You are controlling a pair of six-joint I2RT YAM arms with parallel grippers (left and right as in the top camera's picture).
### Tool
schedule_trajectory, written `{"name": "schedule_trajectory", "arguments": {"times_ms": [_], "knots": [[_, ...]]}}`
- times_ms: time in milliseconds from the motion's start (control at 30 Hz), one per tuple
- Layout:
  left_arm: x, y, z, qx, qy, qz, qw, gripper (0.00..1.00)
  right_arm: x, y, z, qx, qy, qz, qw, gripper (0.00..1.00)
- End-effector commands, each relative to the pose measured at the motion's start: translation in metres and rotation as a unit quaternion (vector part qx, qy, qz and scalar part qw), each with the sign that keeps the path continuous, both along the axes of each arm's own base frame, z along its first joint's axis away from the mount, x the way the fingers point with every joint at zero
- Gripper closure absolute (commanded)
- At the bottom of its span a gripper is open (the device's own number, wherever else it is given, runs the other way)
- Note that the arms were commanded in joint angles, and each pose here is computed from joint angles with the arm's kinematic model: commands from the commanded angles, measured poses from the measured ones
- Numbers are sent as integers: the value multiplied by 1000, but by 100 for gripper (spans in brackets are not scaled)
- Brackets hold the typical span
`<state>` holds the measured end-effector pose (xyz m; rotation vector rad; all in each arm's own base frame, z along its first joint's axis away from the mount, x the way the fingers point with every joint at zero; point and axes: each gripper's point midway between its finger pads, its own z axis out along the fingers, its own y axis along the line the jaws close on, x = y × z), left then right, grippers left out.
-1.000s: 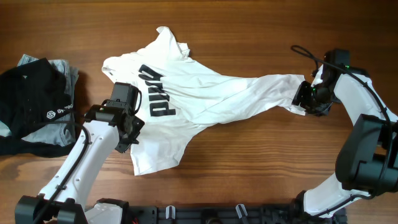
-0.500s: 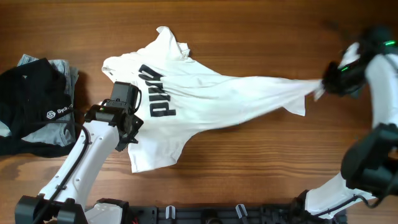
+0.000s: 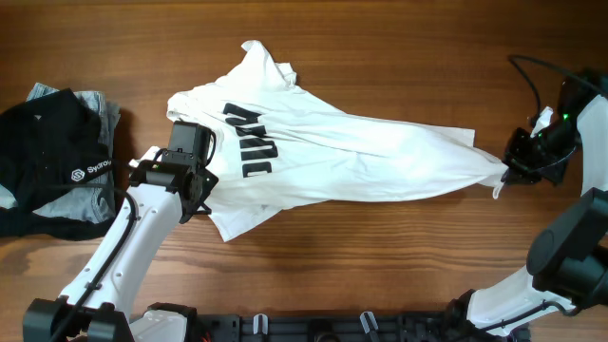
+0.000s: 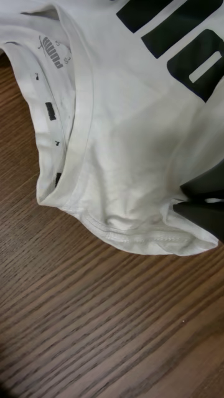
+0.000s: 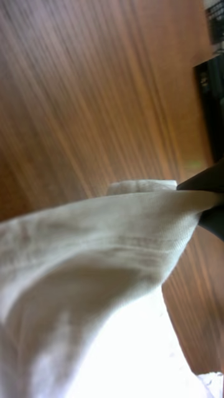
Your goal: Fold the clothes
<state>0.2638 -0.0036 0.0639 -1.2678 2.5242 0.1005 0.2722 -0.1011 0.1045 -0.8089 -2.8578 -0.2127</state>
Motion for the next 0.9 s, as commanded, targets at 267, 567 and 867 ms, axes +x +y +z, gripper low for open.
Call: {"name": "schedule_trajectory", "arguments": {"times_ms": [267,567,867], "knots": [[0,5,0,15,0,-3,1000,96,-10,1,-8,-6,24,7,1000,94],[13,1,3,8,-28,-4,1000,96,85,-31,-60,-51,-127,-27,990,41],[13,-1,3,3,-26,-6,1000,96,46,-27,-68,-55,-45,-25,997,27]]}}
